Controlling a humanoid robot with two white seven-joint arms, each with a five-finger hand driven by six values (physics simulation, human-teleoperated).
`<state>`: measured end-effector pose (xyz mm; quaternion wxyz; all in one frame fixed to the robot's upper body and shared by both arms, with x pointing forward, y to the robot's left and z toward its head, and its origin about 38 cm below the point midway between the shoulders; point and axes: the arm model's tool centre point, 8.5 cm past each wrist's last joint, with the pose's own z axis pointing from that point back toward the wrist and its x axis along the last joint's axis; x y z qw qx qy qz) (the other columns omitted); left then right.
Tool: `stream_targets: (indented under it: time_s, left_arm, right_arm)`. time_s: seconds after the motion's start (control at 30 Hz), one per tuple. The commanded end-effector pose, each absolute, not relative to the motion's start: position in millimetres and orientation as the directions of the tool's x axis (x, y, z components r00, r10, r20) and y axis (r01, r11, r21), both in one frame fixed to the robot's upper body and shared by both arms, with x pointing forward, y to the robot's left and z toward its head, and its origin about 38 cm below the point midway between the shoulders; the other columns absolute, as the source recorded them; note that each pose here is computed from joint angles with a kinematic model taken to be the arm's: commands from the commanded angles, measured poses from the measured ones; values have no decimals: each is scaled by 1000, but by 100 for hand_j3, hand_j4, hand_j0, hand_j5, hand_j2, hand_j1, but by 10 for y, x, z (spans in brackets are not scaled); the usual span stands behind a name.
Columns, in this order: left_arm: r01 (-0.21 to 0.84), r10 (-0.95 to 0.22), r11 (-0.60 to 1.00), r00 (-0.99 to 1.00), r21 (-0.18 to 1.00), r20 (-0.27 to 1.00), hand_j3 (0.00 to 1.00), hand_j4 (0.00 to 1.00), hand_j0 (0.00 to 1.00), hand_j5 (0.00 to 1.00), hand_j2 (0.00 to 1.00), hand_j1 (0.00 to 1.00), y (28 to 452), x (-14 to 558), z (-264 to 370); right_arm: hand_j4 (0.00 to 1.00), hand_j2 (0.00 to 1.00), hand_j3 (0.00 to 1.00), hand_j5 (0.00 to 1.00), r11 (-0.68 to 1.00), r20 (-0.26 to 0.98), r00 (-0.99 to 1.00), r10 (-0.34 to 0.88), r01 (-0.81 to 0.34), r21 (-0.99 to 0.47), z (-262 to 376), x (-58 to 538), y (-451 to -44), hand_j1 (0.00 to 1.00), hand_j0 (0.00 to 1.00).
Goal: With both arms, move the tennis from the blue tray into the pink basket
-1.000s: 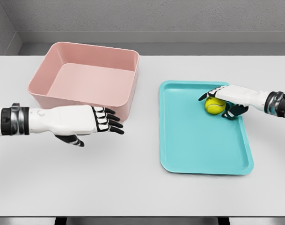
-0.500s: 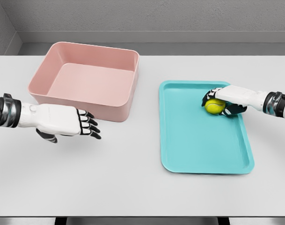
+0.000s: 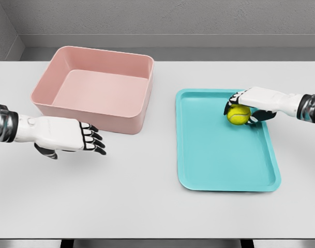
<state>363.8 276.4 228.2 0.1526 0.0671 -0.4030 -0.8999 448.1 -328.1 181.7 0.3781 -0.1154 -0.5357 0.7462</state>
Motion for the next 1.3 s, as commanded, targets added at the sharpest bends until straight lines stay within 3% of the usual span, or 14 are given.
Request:
stream_targets:
  time_s: [0.0,0.57,0.77,1.27]
  left_arm:
    - [225,-334,-626,-943,747,4,100,100,100,100,100,100,2776,3638,2290]
    - [219,-357,-628,-934,747,-27,100,100,100,100,100,100,2884,3665,2408]
    - [241,-388,-639,-921,731,-36,100,100,100,100,100,100,3043,3635,2421]
    - [249,-398,-640,-917,727,-37,100,100,100,100,100,100,3089,3627,2423]
  right_arm:
    - [56,56,56,56,-149,235,-724,649,-424,-893,1885,4415,-3219,56,56]
    - [56,56,56,56,-217,198,-904,379,-295,-931,2316,3994,-2432,56,56]
    - [56,56,56,56,-207,194,-917,348,-277,-938,2362,3993,-2321,56,56]
    - [56,56,56,56,-188,262,-950,171,-293,-937,2204,3901,-1458,56,56]
